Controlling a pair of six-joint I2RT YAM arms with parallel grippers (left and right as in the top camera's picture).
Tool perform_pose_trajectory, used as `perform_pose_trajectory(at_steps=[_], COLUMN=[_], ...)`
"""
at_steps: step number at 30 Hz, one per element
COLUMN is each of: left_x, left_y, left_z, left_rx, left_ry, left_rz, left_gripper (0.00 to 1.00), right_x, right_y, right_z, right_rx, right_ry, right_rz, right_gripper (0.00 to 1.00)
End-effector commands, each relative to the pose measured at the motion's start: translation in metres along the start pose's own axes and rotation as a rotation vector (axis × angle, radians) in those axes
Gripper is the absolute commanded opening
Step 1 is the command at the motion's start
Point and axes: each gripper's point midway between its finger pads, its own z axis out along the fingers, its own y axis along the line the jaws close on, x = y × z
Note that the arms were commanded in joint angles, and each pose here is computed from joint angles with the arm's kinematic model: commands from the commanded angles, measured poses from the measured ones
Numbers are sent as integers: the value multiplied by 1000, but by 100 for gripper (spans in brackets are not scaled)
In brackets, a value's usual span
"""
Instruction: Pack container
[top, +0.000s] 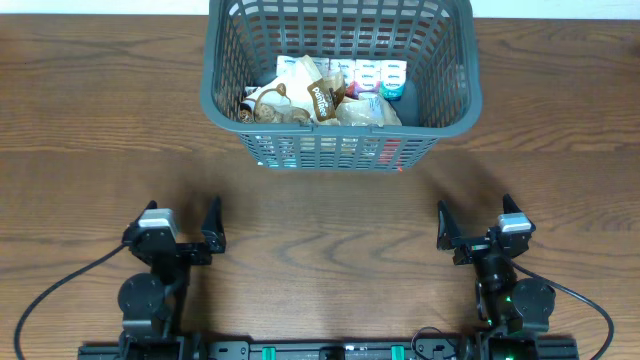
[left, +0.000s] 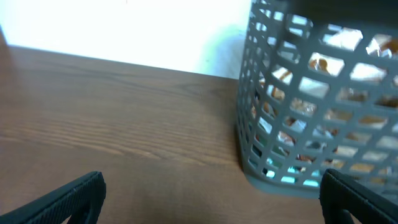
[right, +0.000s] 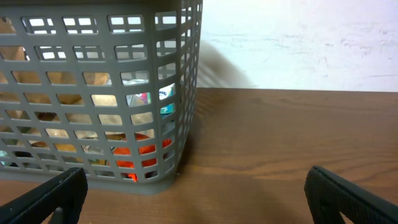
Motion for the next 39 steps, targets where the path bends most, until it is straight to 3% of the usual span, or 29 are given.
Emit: perform_pose_trajectory(at_steps=[1,13,39], left_x=[0,29,29], left_y=[-8,-27,-27], left_z=[-1,1,1], left_rx=[37,128,129], left_ry=[-30,14,14], left_rz=[86,164,163], left_gripper=[99,99,99], right_x=[0,0,0], right_y=[-1,-1,-1], right_z=[0,0,0], right_rx=[1,1,1], right_ry=[-1,-1,-1], right_rz=[-12,-12,-12], right_gripper=[99,99,99])
